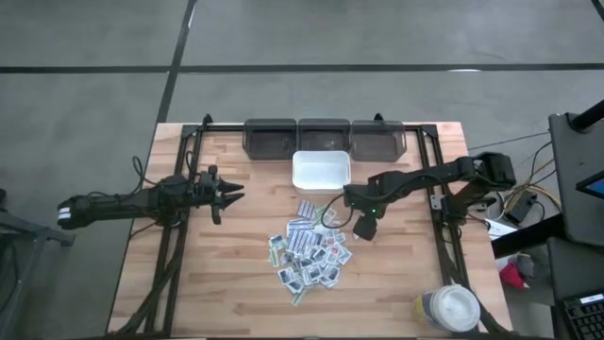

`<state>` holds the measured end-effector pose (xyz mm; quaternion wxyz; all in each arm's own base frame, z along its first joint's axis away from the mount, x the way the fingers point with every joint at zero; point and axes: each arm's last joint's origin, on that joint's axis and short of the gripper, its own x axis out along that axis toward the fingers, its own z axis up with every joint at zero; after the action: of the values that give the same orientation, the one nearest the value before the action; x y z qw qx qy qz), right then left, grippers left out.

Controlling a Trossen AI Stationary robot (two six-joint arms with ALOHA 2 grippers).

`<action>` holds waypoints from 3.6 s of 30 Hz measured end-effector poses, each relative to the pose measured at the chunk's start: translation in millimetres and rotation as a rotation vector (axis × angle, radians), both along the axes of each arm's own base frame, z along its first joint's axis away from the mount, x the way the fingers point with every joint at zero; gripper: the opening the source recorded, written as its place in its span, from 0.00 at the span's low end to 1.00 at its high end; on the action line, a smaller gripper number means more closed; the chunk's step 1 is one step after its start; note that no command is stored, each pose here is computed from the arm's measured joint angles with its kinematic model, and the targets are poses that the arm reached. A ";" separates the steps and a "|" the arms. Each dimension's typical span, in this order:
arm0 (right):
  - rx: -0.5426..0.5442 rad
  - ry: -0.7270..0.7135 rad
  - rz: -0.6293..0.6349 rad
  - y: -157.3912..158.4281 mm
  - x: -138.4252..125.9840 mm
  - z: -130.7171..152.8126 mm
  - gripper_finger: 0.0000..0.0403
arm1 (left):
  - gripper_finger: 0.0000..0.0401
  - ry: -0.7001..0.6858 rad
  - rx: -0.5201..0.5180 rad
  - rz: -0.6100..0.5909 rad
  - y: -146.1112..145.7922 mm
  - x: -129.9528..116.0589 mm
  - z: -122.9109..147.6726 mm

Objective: Pick & Place First Aid Supplies
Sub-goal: Put the green bandage pack into the right gray bin

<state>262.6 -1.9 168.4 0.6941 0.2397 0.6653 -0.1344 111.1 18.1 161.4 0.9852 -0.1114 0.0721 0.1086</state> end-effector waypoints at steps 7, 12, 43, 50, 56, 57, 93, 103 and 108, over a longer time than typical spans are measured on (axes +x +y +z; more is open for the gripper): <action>-0.034 0.062 -0.006 -1.0 4.4 -16.7 0.48 | 0.30 0.000 0.000 0.000 0.0 0.0 0.0; -0.085 0.056 -0.008 -2.6 9.3 -24.5 0.48 | 0.30 0.000 0.000 0.000 0.0 0.0 0.1; -0.139 0.108 -0.049 -1.3 3.5 -36.1 0.21 | 0.30 -0.005 -0.022 0.004 0.0 0.0 0.0; -0.146 0.115 -0.049 -1.6 2.0 -35.3 0.06 | 0.30 -0.005 -0.022 0.004 0.0 0.0 0.0; -0.126 0.092 -0.050 -0.8 -3.0 -25.5 0.02 | 0.30 -0.005 -0.022 0.004 0.0 0.0 0.0; -0.121 0.074 -0.051 -0.7 -3.5 -21.6 0.02 | 0.30 -0.005 -0.022 0.004 0.0 0.0 0.1; -0.324 -0.698 -0.425 -70.1 -40.2 107.0 0.02 | 0.30 -0.015 -0.069 0.012 0.0 0.0 0.0; -0.656 -0.613 -0.523 -102.9 -52.9 109.3 0.02 | 0.30 -0.015 -0.069 0.012 0.0 0.0 0.0; -0.777 -0.554 -0.535 -111.3 -58.2 110.1 0.02 | 0.30 -0.015 -0.069 0.012 0.0 0.0 0.1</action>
<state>204.4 -113.2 278.5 0.8223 0.1529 0.2750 -0.4741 111.1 18.1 161.5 0.9806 -0.1466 0.0679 0.1110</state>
